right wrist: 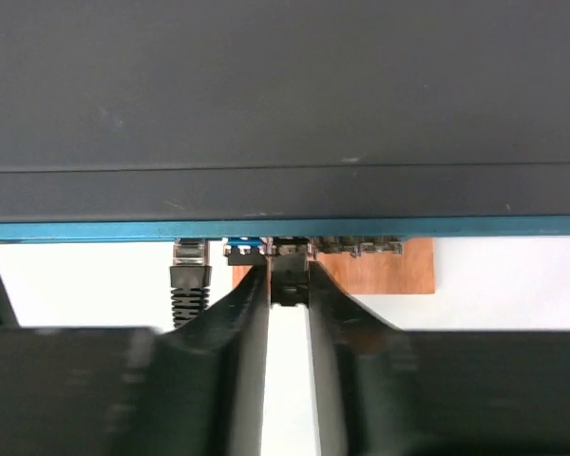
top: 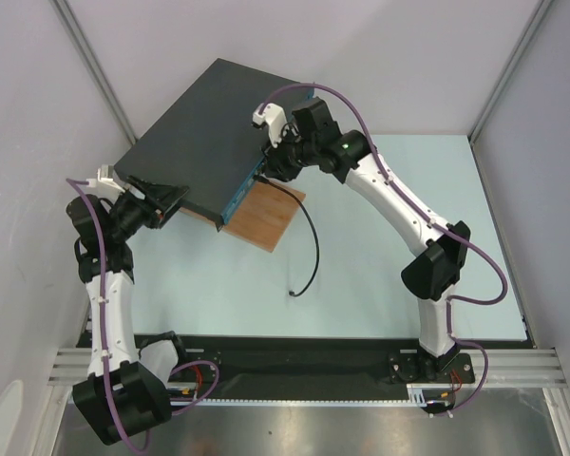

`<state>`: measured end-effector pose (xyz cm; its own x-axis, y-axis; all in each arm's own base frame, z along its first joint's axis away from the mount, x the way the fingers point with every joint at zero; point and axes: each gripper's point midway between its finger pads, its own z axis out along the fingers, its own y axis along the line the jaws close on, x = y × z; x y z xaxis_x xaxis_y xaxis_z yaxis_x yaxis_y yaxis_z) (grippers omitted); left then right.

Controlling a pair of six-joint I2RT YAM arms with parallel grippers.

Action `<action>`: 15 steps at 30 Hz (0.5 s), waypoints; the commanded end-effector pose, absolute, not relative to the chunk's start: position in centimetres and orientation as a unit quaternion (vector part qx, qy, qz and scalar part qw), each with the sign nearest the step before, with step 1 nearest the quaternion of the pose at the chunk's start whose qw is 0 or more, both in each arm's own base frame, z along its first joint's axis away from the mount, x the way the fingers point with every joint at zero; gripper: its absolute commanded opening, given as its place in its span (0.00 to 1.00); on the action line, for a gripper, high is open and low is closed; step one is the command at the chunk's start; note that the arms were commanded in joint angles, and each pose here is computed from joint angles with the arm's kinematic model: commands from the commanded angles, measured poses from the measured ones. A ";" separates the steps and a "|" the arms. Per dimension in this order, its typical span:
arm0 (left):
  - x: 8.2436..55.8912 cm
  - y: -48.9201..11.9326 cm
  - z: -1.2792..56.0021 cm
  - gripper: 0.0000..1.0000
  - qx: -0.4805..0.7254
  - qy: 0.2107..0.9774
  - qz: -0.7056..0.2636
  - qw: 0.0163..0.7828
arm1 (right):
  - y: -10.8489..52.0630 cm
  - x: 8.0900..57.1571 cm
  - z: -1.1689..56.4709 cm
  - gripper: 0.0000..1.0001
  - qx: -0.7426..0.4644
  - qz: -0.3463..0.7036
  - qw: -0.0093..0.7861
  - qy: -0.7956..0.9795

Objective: Insert the plug into the switch port

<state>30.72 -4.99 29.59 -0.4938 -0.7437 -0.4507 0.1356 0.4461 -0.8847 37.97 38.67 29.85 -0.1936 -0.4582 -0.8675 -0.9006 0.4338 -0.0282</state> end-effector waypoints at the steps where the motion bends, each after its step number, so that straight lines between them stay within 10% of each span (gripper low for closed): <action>1: 32.8 -4.1 33.0 0.04 -0.137 0.695 -0.435 0.556 | 41.9 35.9 35.4 0.29 -0.494 0.304 0.489 0.652; 6: 32.7 -4.2 33.2 0.04 -0.133 0.694 -0.435 0.558 | 39.5 35.7 34.4 0.58 -0.497 0.294 0.469 0.668; 15: 32.7 -4.2 33.4 0.04 -0.131 0.693 -0.435 0.560 | 35.6 34.5 32.6 0.64 -0.499 0.283 0.433 0.695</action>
